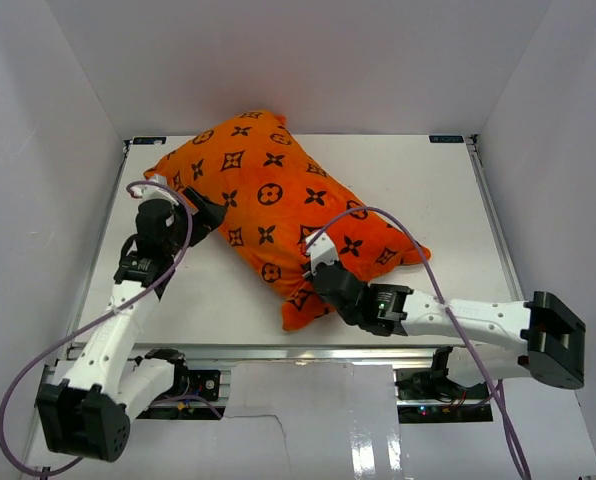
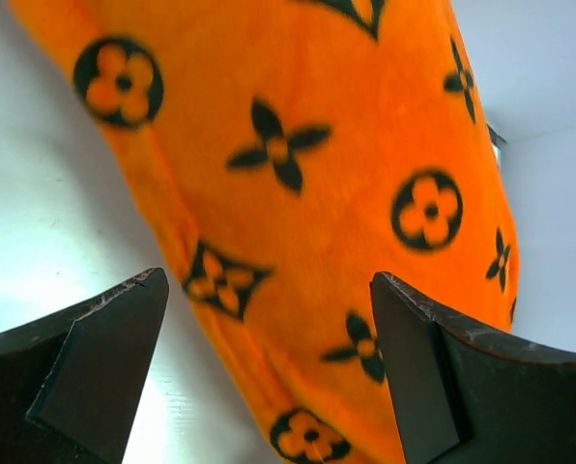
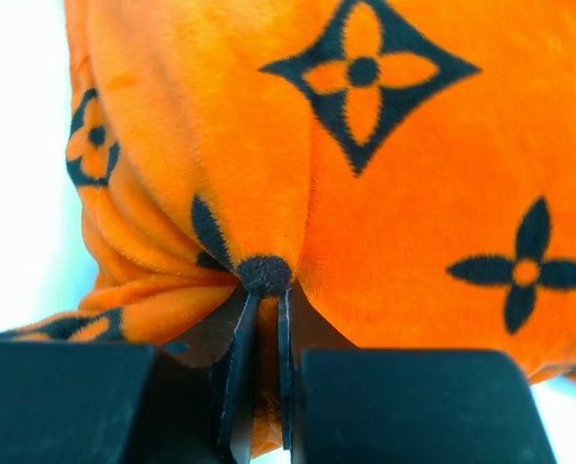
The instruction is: Remove the pillowcase from the pillow
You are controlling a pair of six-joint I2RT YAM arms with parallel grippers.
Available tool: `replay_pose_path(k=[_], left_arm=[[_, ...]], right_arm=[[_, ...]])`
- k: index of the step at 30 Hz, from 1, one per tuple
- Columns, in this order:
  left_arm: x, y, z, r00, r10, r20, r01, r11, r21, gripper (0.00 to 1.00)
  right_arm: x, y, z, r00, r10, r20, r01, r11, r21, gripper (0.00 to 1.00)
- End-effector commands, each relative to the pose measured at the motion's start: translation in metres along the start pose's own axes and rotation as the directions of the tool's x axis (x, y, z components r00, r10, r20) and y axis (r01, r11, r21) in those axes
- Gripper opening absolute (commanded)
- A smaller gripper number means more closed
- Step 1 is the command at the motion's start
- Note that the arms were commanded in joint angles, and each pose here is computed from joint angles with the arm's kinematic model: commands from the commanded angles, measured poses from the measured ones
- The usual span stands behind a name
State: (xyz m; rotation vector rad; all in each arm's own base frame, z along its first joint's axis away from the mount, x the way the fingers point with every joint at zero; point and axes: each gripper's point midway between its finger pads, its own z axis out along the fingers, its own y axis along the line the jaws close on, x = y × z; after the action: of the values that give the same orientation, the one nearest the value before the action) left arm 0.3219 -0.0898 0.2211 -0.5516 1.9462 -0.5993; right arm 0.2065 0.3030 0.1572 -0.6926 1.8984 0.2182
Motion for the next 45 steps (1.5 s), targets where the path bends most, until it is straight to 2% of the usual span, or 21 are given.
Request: replay_pose_path(k=[1, 3, 7, 11, 18, 22, 29, 34, 37, 38, 41, 42, 43, 45], left_arm=[[0.002, -0.005, 0.011, 0.985, -0.04, -0.166, 0.067, 0.985, 0.16, 0.96], [-0.001, 0.016, 0.019, 0.982, -0.079, -0.17, 0.105, 0.984, 0.146, 0.96], [-0.016, 0.051, 0.026, 0.987, -0.143, -0.069, 0.148, 0.986, 0.075, 0.96], [-0.028, 0.042, 0.038, 0.984, -0.178, -0.018, 0.179, 0.967, 0.182, 0.96], [-0.028, 0.057, 0.061, 0.972, -0.233, 0.021, 0.226, 0.958, 0.177, 0.92], [-0.02, 0.074, 0.078, 0.967, -0.253, 0.005, 0.25, 0.96, 0.126, 0.85], [0.002, 0.104, 0.108, 0.963, -0.267, -0.028, 0.268, 0.963, 0.038, 0.84], [0.003, 0.106, 0.133, 0.96, -0.277, -0.03, 0.278, 0.96, 0.028, 0.81], [-0.007, 0.105, 0.147, 0.951, -0.308, -0.011, 0.308, 0.95, 0.044, 0.57], [-0.007, 0.102, 0.149, 0.943, -0.331, -0.016, 0.332, 0.942, 0.058, 0.43], [-0.012, 0.095, 0.154, 0.936, -0.351, -0.022, 0.351, 0.931, 0.096, 0.22], [-0.014, 0.093, 0.154, 0.934, -0.356, -0.024, 0.356, 0.929, 0.104, 0.05], [-0.018, 0.088, 0.152, 0.937, -0.35, -0.02, 0.349, 0.929, 0.119, 0.0], [-0.027, 0.076, 0.143, 0.945, -0.327, -0.008, 0.325, 0.933, 0.156, 0.0]], right_arm=[[0.031, -0.005, -0.017, 0.998, 0.039, -0.039, -0.04, 0.998, -0.041, 0.08], [0.032, -0.006, -0.022, 0.998, 0.063, -0.023, -0.065, 0.996, -0.06, 0.08], [0.022, -0.006, -0.035, 0.993, 0.111, 0.036, -0.106, 0.987, -0.12, 0.08], [0.022, -0.003, -0.042, 0.993, 0.109, 0.051, -0.099, 0.98, -0.17, 0.08], [0.016, -0.005, -0.043, 0.989, 0.128, 0.081, -0.112, 0.979, -0.169, 0.08], [0.012, -0.003, -0.047, 0.985, 0.142, 0.096, -0.121, 0.973, -0.197, 0.08], [0.007, 0.002, -0.052, 0.983, 0.149, 0.108, -0.121, 0.964, -0.236, 0.08], [0.006, 0.003, -0.053, 0.981, 0.154, 0.114, -0.122, 0.961, -0.247, 0.08], [0.006, 0.008, -0.053, 0.983, 0.149, 0.11, -0.114, 0.955, -0.272, 0.08], [0.008, 0.01, -0.052, 0.983, 0.146, 0.107, -0.112, 0.955, -0.276, 0.08], [0.009, 0.01, -0.048, 0.986, 0.139, 0.096, -0.11, 0.959, -0.261, 0.08], [0.009, 0.009, -0.047, 0.986, 0.14, 0.093, -0.113, 0.961, -0.252, 0.08], [0.008, 0.002, -0.046, 0.982, 0.164, 0.096, -0.141, 0.967, -0.21, 0.08], [0.002, -0.001, -0.048, 0.974, 0.195, 0.114, -0.17, 0.965, -0.2, 0.08]])
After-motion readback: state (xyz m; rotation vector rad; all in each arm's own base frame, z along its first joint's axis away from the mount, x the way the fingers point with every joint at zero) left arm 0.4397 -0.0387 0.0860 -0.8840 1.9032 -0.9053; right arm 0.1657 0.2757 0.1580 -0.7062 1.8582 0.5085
